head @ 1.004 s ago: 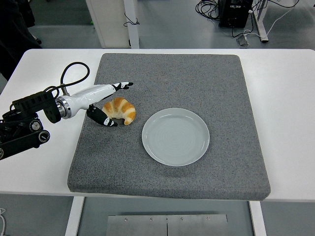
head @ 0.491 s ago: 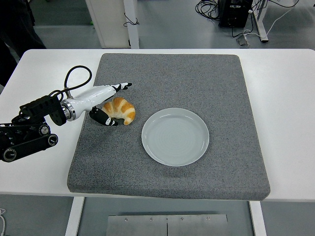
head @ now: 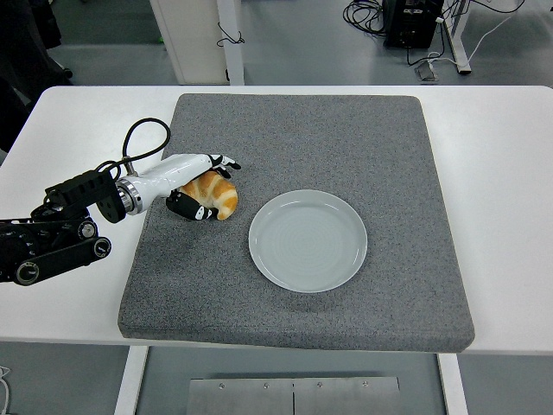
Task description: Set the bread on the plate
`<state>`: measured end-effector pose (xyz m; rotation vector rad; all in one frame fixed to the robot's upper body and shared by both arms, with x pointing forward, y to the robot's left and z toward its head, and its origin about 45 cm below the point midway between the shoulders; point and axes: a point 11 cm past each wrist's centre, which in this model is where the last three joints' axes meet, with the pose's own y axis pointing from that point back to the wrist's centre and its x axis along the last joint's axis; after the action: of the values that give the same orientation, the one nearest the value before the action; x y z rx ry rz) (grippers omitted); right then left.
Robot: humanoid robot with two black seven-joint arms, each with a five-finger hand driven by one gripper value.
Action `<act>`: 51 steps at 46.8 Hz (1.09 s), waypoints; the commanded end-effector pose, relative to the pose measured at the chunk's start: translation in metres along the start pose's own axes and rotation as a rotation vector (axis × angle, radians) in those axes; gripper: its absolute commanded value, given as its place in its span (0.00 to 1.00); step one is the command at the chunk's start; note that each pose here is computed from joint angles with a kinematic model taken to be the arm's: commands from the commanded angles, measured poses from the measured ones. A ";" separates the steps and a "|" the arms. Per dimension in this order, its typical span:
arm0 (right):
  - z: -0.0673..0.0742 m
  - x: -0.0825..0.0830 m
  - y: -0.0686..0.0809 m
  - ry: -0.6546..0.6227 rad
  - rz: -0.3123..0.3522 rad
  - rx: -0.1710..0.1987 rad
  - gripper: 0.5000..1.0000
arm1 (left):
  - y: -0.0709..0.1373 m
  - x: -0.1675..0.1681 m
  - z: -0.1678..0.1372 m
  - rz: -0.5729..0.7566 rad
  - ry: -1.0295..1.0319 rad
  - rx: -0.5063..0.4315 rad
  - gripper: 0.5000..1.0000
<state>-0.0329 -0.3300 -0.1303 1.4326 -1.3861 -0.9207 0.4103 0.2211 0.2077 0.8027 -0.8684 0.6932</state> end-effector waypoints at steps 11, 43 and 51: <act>0.000 0.000 0.000 0.001 0.001 0.000 1.00 | -0.001 0.000 0.001 -0.007 0.003 -0.004 0.18; 0.000 0.000 0.000 0.000 0.000 0.000 1.00 | 0.014 0.097 0.004 0.179 -0.005 -0.062 0.22; 0.000 0.000 0.000 -0.001 -0.001 0.000 1.00 | 0.018 0.132 0.014 0.187 0.023 -0.088 0.22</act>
<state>-0.0329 -0.3302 -0.1303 1.4319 -1.3862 -0.9198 0.4506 0.2428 0.3199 0.6537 -0.9667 0.8128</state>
